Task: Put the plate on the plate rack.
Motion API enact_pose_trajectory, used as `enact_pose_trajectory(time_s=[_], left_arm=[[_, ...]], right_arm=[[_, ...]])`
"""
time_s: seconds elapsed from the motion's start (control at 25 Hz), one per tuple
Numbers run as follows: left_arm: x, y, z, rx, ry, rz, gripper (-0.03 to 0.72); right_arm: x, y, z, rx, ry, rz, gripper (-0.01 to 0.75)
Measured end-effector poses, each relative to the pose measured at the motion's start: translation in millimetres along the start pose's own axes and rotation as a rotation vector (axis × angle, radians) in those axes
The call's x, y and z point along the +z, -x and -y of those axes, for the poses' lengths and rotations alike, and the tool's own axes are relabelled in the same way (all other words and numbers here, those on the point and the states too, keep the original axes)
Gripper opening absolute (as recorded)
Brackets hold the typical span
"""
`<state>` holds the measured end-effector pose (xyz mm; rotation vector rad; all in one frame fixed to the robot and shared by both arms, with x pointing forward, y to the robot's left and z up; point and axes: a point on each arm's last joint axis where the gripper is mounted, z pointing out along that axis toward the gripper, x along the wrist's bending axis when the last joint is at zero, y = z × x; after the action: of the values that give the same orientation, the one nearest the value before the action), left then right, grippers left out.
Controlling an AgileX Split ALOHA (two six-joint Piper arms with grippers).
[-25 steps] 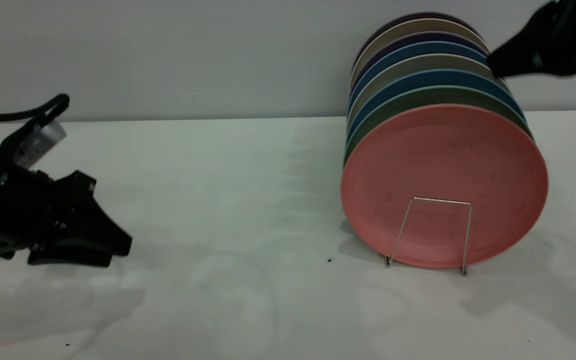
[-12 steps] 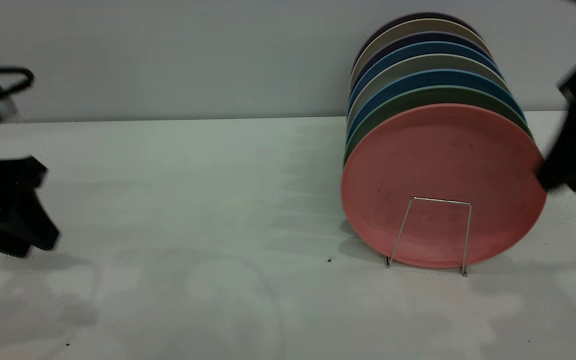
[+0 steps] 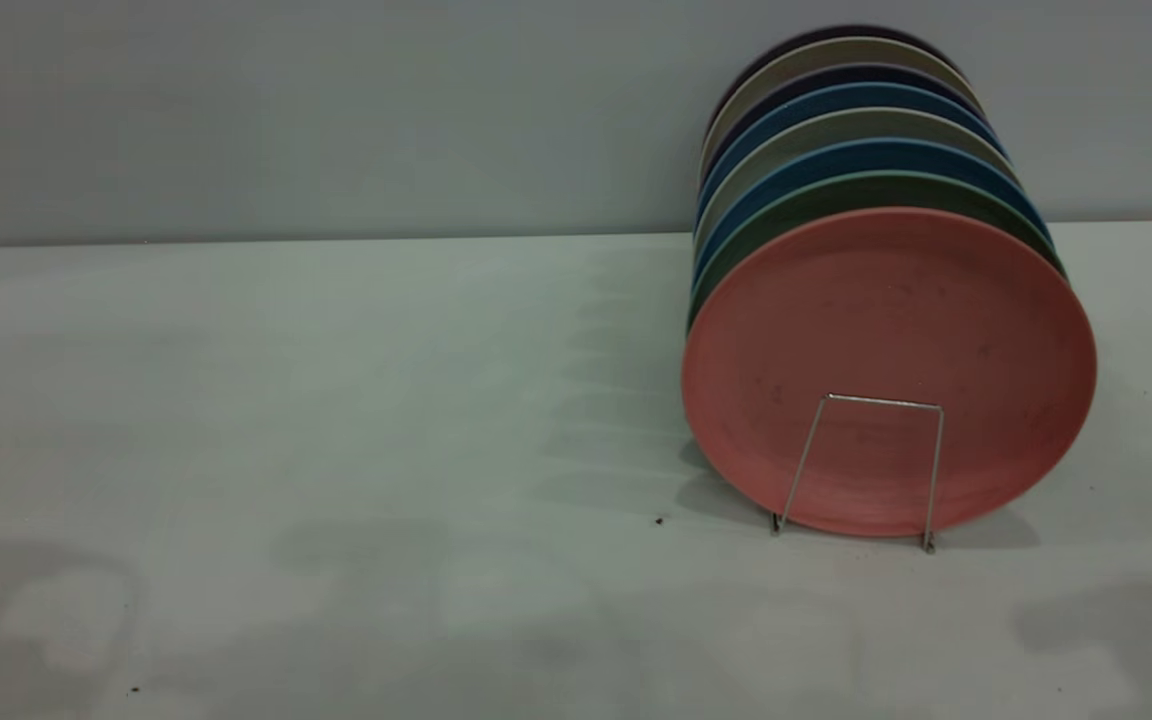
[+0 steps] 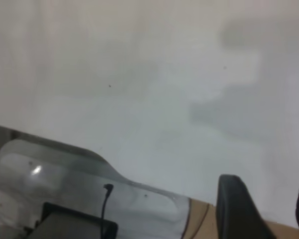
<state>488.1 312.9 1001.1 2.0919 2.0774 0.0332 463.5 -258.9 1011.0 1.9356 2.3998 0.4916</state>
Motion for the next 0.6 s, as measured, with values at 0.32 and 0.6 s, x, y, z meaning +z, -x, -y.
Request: enact_pose_trajectory(time_s=[0.32,0.6], left_arm=[[-77,18,47,0.096,0.184,0.014,0.333],[-125,31,99,0.132,0.374,0.009,0.333]], right_arm=[[-49,-12,47,-0.071,0.055,0.041,0.313],[-90,-27,105,-0.143,0.277,0.069,0.313]])
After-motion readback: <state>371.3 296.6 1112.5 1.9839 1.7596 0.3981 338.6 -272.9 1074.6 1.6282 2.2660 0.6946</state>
